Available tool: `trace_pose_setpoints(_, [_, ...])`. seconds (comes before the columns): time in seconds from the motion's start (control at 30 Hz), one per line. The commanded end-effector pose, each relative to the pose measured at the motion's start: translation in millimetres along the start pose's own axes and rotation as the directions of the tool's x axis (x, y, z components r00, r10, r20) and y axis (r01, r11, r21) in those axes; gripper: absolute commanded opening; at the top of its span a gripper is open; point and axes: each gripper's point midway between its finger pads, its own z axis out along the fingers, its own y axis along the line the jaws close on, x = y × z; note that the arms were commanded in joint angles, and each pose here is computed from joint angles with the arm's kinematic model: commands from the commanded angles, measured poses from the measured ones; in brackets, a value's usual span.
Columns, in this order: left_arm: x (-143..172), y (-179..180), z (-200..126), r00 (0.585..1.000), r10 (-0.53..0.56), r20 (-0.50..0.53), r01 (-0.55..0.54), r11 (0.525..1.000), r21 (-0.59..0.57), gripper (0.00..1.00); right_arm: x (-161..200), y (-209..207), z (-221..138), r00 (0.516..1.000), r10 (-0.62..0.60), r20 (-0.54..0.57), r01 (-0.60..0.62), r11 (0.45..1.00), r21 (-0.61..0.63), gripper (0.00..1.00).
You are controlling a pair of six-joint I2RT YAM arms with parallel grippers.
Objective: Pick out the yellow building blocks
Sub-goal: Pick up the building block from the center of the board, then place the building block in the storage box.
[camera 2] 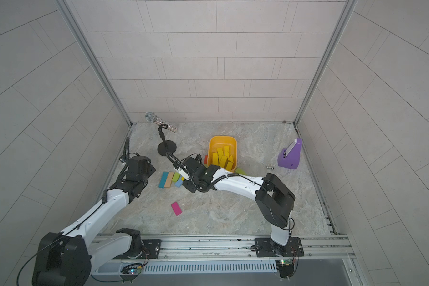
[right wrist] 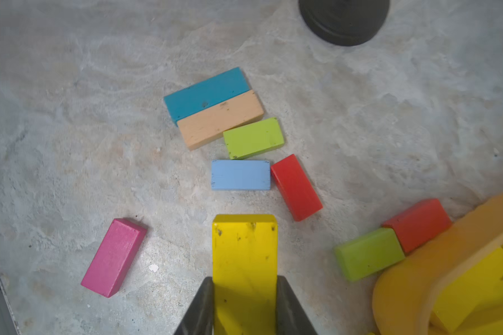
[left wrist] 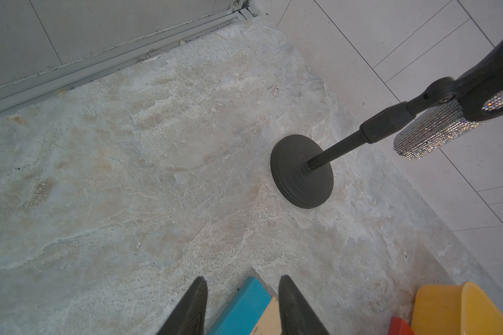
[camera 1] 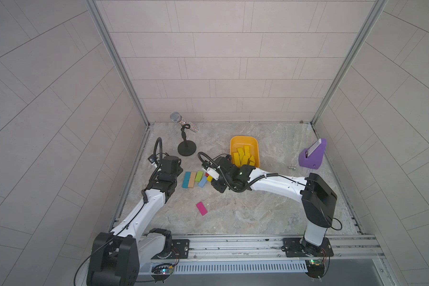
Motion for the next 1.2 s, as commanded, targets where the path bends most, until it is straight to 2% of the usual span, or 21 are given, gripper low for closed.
trace_pose_setpoints(0.0, [1,9,1,1.0,-0.003,0.006,0.003,0.999,-0.034,0.45,-17,-40,-20,0.986,0.138,0.096,-0.148,0.984,0.103,0.23])
trace_pose_setpoints(0.1, [2,9,1,1.0,-0.003,0.005,0.003,1.0,-0.031,0.45,-22,-70,-32,0.959,0.236,0.156,-0.259,0.955,0.143,0.23])
trace_pose_setpoints(0.2, [1,9,1,1.0,-0.003,0.005,0.004,1.0,-0.029,0.45,-18,-104,-38,0.912,0.356,0.203,-0.39,0.905,0.168,0.22])
trace_pose_setpoints(0.37, [0,9,-1,1.0,-0.005,0.01,0.005,1.0,-0.028,0.45,4,-155,-41,0.81,0.528,0.256,-0.582,0.778,0.235,0.21])
trace_pose_setpoints(0.47, [-1,8,-1,1.0,-0.005,0.012,0.006,1.0,-0.027,0.45,19,-178,-40,0.761,0.595,0.257,-0.648,0.705,0.287,0.21])
trace_pose_setpoints(0.57, [-1,8,-1,1.0,-0.006,0.012,0.006,1.0,-0.025,0.45,34,-192,-34,0.739,0.634,0.229,-0.671,0.661,0.335,0.21])
trace_pose_setpoints(0.77, [-1,8,-2,1.0,-0.006,0.013,0.007,1.0,-0.025,0.45,49,-205,-14,0.697,0.696,0.174,-0.701,0.61,0.37,0.21])
trace_pose_setpoints(1.17, [-3,7,-3,1.0,-0.004,0.017,0.005,1.0,-0.025,0.45,63,-206,30,0.692,0.72,0.06,-0.68,0.62,0.391,0.24])
